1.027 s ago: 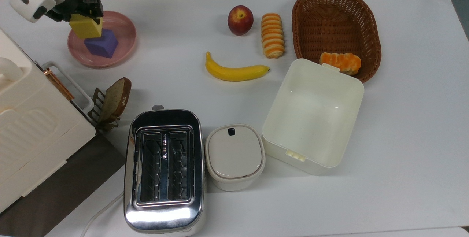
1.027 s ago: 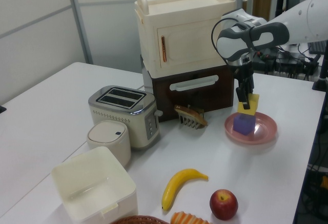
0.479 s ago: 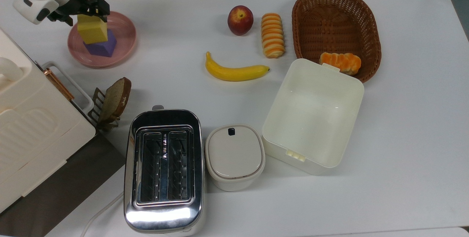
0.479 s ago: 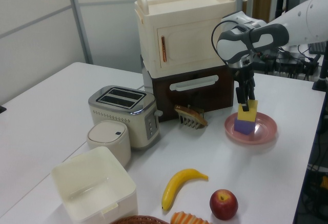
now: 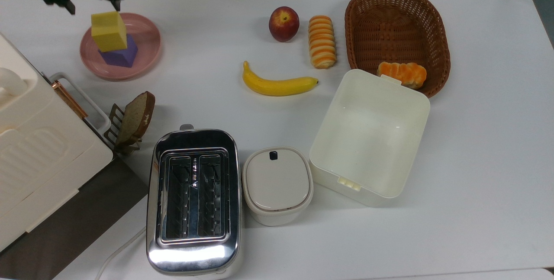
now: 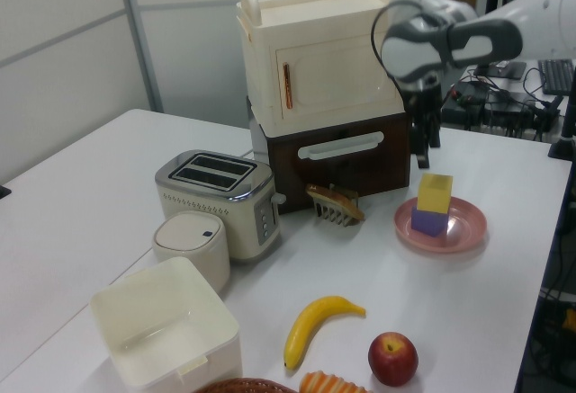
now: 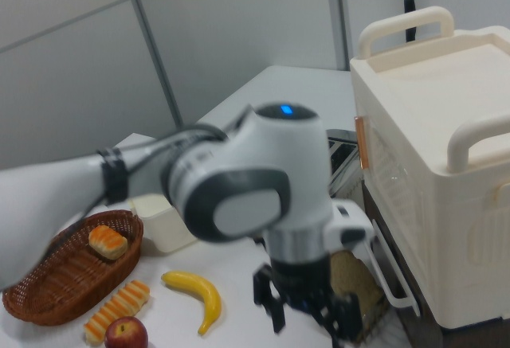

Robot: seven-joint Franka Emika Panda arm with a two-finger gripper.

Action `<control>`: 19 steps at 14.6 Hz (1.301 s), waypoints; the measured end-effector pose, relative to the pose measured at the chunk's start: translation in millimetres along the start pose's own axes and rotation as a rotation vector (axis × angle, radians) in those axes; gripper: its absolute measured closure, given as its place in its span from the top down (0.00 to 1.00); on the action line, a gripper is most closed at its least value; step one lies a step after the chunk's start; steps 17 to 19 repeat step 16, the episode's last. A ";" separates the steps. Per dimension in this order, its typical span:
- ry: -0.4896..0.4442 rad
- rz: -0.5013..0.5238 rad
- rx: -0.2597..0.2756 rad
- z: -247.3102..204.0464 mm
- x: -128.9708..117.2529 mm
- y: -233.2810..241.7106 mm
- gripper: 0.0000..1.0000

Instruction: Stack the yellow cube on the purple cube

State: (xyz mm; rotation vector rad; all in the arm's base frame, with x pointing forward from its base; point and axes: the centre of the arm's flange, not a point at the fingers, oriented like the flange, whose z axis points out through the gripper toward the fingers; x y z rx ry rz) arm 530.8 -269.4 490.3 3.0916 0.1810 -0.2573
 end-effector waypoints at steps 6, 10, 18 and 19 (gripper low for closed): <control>0.045 0.124 -0.002 -79.7 36.7 -111.9 1.00; 0.109 0.122 0.066 -106.9 58.5 -184.4 1.00; 0.124 0.149 0.094 -130.4 47.9 -187.4 1.00; 0.124 0.149 0.094 -130.4 47.9 -187.4 1.00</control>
